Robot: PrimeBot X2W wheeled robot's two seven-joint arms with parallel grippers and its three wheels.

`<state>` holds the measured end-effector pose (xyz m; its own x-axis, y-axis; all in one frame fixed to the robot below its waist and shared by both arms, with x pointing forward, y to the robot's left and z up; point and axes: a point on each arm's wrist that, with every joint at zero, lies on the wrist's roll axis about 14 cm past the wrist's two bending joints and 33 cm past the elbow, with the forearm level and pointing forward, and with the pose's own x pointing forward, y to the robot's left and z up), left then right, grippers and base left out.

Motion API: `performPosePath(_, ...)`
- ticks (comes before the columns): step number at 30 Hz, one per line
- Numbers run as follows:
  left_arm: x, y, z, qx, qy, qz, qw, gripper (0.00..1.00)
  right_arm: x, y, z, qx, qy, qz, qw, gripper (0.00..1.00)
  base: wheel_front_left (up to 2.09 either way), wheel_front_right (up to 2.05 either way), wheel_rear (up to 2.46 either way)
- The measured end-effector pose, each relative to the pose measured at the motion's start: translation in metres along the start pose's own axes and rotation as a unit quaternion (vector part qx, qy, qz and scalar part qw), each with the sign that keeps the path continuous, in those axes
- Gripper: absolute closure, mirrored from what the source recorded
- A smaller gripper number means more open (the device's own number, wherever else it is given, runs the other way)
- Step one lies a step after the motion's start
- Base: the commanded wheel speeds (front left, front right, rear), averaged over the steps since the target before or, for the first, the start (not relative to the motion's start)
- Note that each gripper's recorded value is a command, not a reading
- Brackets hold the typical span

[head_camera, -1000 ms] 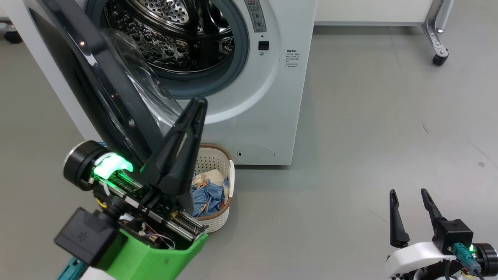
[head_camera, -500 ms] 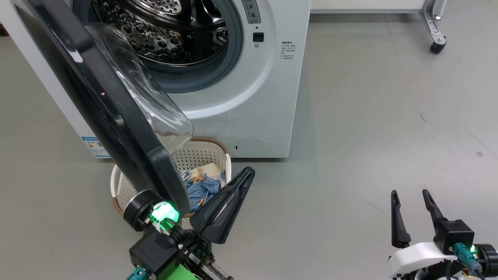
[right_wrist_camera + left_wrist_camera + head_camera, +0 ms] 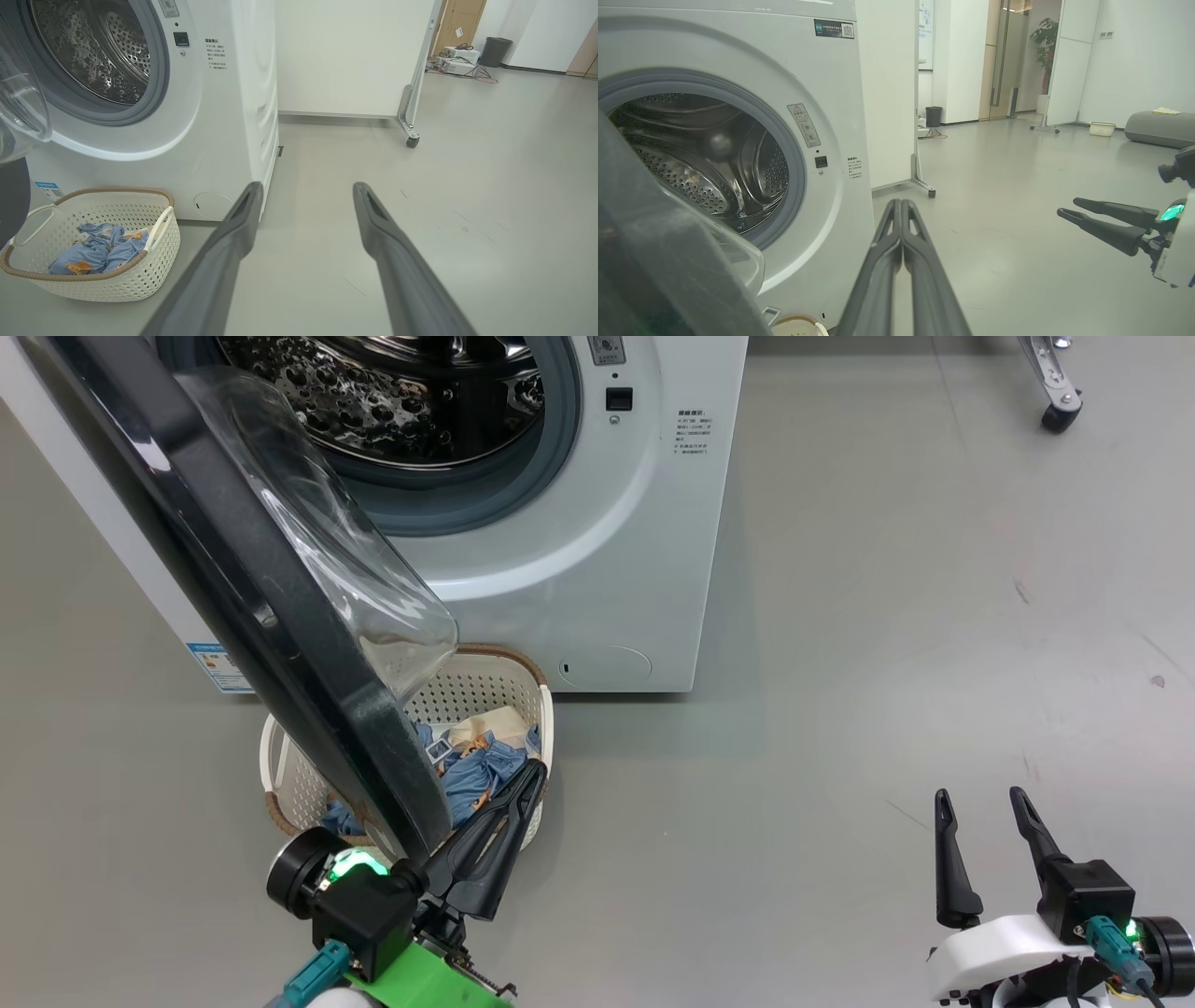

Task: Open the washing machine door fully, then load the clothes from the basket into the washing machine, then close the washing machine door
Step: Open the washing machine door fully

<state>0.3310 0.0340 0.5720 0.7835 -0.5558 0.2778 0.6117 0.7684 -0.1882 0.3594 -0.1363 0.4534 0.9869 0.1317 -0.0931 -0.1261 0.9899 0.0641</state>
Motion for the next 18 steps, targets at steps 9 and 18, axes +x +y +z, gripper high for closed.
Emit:
performPosePath(9, 0.004, 0.011, -0.017, -0.023, 0.018, 0.02, 0.999, 1.0, 0.006, 0.0, -0.004, 0.003, 0.007, 0.001, 1.0, 0.0, 0.0, 0.0, 0.0)
performPosePath(18, 0.013, 0.028, -0.018, -0.02, 0.018, 0.035, 0.999, 1.0, 0.007, -0.003, -0.009, 0.001, 0.014, -0.004, 1.0, 0.0, 0.0, 0.0, 0.0)
